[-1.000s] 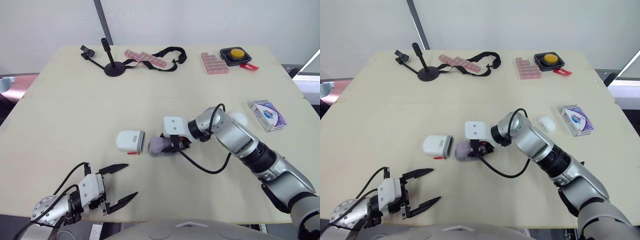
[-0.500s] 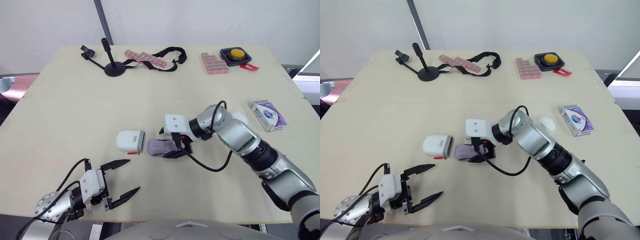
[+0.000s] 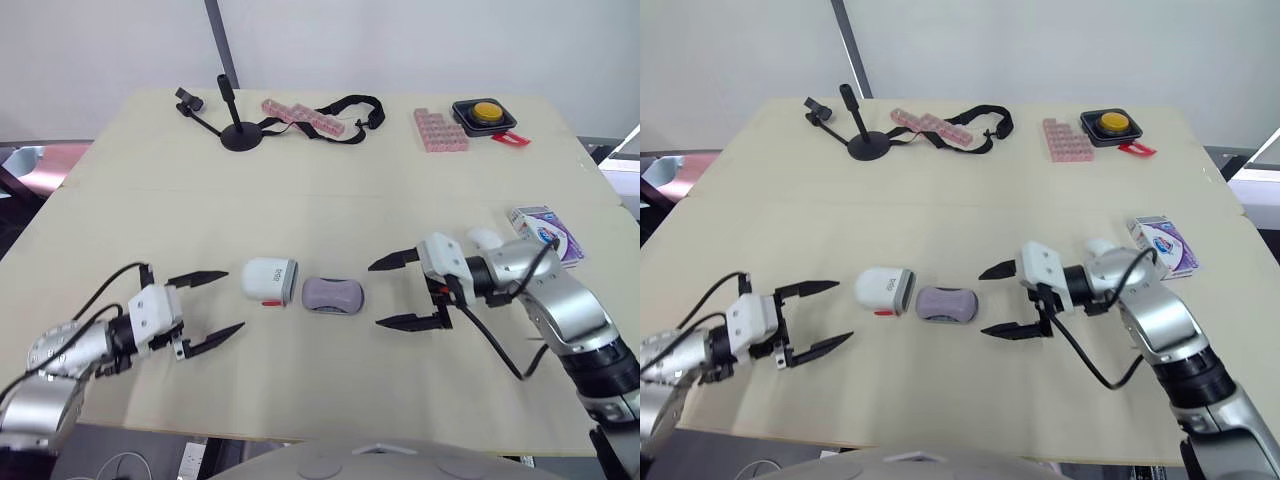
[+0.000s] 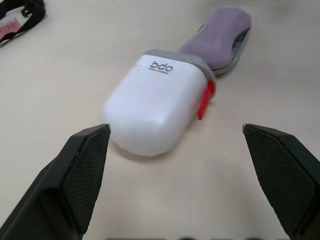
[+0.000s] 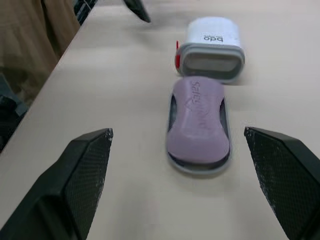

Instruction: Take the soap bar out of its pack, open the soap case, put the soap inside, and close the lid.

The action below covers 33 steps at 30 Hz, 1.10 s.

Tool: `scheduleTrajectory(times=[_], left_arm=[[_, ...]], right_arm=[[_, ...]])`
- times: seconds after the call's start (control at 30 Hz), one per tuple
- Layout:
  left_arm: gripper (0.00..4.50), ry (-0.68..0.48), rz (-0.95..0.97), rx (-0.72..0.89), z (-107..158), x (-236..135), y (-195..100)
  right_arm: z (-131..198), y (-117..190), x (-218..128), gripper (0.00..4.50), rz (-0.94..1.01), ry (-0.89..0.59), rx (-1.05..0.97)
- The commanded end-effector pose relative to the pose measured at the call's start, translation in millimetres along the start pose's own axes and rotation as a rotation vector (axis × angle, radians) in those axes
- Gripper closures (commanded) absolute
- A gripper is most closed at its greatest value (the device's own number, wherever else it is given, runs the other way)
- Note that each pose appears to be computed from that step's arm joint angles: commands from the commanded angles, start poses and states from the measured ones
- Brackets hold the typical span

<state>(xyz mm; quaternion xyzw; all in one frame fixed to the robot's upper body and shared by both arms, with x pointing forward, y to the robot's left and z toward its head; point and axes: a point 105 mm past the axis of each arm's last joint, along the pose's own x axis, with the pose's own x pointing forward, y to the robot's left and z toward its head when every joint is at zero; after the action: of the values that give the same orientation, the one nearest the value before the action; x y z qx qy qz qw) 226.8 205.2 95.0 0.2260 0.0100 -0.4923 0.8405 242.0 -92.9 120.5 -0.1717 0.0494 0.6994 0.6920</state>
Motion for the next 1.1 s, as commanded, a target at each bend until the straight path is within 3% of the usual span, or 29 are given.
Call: scheduleTrajectory(times=[0.03,0.37,0.8,1.1], left_arm=[[0.0,0.054,-0.096,0.028,1,10,9],[0.0,0.131,-0.301,0.057,14,36,41],[0.0,0.192,-0.551,0.101,11,63,38],[0.0,0.177,-0.564,0.121,4,72,29]], right_arm=[[6,-6,-15,0.02,-0.079,-0.066,-0.071],[-9,-1,-22,0.02,-0.143,-0.071,-0.062],[-16,-1,-29,0.02,-0.186,-0.027,-0.045],[-19,1,-30,0.02,-0.2,-0.017,-0.034]])
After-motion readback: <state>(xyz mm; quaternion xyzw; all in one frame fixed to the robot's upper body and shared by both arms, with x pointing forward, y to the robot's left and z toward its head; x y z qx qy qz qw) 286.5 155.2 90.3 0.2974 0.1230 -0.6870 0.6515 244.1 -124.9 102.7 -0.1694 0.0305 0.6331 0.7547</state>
